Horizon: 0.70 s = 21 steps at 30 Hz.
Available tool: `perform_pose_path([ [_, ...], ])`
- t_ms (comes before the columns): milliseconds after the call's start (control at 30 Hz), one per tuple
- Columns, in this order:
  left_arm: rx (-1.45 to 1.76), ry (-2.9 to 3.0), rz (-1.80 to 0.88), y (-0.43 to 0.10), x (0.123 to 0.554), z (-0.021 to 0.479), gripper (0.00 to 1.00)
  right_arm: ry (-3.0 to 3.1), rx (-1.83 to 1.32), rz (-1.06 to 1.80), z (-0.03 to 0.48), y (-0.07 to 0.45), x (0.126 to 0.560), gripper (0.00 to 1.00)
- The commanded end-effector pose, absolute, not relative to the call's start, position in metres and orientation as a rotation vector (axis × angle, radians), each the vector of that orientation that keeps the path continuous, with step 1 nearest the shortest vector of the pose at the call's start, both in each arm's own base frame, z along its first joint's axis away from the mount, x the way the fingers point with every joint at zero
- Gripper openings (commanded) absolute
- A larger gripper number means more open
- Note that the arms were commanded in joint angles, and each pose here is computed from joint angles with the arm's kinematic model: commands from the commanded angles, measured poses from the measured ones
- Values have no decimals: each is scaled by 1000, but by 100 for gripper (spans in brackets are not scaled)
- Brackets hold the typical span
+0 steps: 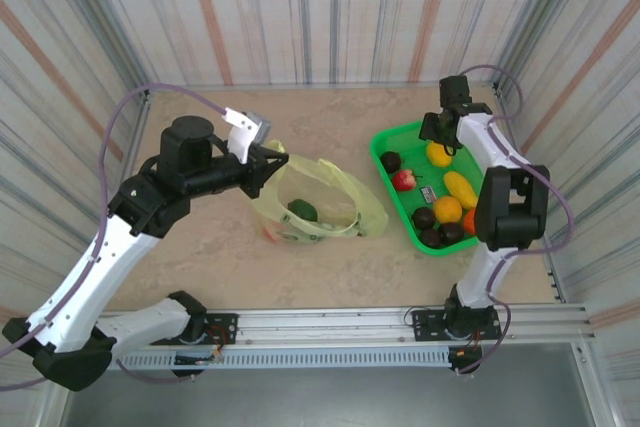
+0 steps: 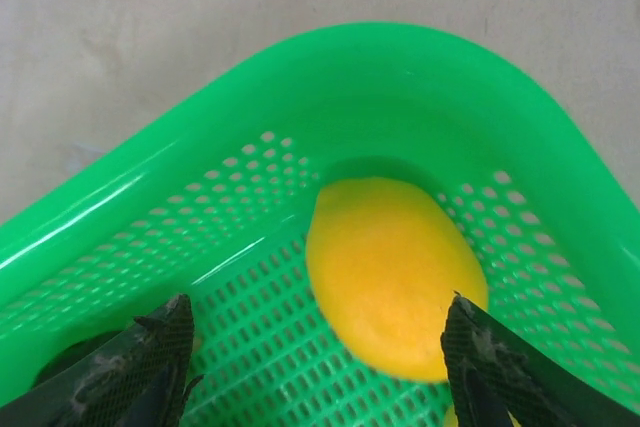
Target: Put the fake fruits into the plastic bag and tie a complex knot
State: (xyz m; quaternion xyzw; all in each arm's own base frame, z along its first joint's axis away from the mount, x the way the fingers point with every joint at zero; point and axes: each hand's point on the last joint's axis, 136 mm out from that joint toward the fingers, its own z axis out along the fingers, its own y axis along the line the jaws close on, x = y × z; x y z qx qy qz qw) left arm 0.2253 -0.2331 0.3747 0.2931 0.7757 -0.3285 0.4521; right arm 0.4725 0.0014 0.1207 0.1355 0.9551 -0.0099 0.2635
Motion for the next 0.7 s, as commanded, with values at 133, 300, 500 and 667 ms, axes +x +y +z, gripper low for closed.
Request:
perform_pose_path([
  [133, 740, 1871, -767, -231, 226, 384, 0, 2707, 318, -126, 87, -6, 465, 71],
  [300, 752, 1867, -768, -232, 225, 385, 0, 2756, 300, -123, 70, -5, 462, 76],
  [500, 756, 1868, -772, -233, 225, 384, 0, 2802, 289, -124, 55, -3, 458, 78],
  [667, 757, 1871, -773, -233, 224, 384, 0, 2792, 278, -116, 62, -1, 458, 78],
])
